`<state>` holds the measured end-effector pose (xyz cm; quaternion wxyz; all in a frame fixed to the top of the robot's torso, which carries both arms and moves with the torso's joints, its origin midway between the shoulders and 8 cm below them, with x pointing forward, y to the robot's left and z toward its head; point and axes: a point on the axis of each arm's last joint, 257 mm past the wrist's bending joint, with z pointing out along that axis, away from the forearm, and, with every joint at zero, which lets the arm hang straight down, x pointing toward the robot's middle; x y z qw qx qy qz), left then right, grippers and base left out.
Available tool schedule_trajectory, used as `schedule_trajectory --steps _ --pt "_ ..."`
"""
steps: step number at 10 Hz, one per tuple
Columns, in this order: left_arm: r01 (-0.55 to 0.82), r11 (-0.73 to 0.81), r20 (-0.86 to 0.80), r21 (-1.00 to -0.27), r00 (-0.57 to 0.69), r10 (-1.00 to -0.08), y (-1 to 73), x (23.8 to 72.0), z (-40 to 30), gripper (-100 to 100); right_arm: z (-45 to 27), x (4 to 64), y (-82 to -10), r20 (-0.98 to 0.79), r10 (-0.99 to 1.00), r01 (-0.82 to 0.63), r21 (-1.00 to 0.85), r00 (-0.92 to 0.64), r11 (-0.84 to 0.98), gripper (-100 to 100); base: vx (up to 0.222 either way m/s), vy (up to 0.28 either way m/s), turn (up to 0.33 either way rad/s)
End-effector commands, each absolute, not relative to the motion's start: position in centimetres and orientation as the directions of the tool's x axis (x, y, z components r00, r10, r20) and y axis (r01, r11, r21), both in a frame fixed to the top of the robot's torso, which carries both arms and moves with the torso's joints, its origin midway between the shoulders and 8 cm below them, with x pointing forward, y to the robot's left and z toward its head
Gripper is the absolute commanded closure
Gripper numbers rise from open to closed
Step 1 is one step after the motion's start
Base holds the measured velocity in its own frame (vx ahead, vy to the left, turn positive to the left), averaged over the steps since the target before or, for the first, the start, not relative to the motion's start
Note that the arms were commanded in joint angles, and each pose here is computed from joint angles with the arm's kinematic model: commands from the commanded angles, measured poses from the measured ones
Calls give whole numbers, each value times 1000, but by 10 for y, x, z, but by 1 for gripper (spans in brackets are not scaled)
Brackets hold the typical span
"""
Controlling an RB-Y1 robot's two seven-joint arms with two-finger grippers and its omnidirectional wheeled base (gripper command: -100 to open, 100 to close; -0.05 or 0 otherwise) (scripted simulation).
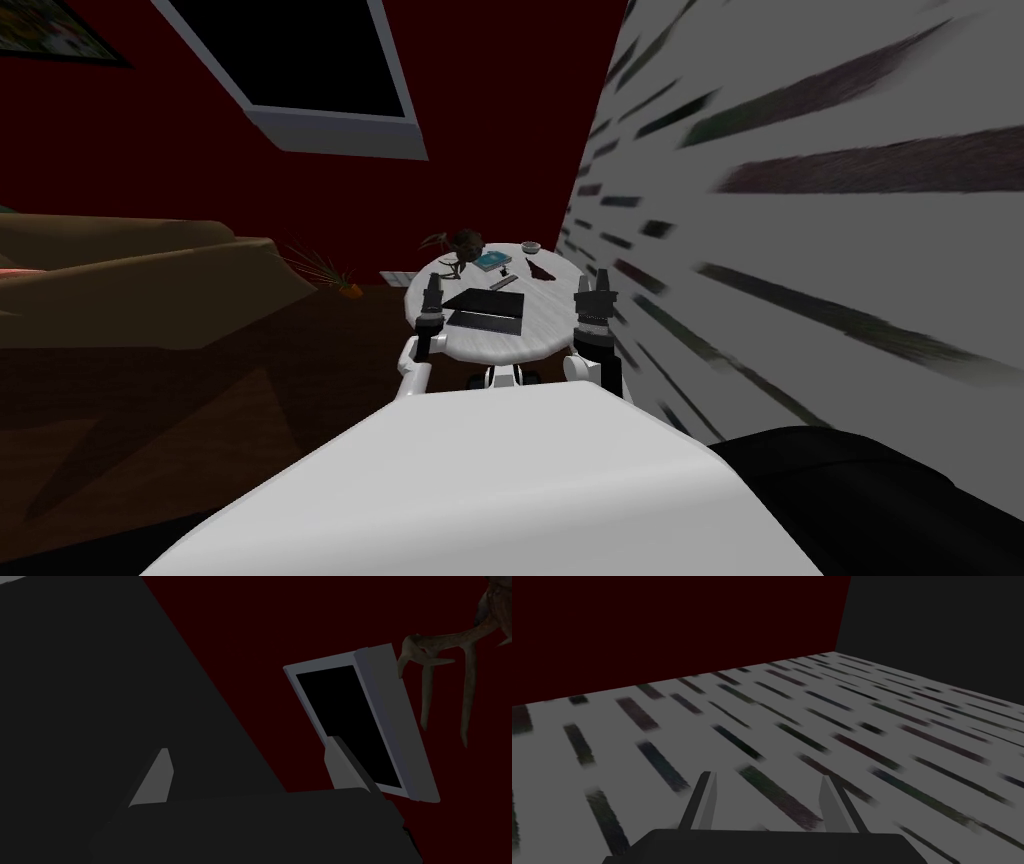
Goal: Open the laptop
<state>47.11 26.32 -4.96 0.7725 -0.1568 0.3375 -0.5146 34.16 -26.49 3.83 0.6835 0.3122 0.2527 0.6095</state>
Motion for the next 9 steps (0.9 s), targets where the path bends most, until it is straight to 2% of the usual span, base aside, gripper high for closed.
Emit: schedule_trajectory --steps 1,3,4,9 --pt "688 428 -371 -586 242 -896 262 484 -32 -100 38 342 -265 35 991 -675 735 129 62 0 -49 -25 14" --pt "689 429 -373 -583 242 -896 261 487 -31 -100 38 342 -265 35 991 -675 735 129 62 0 -41 -18 8" --pt "688 430 -373 -585 242 -896 262 488 -30 0 38 342 -265 35 991 -675 735 129 62 0 -7 -3 -1" --pt "688 430 -373 -585 242 -896 262 487 -30 0 38 342 -265 35 991 -675 735 129 62 0 0 0 0"
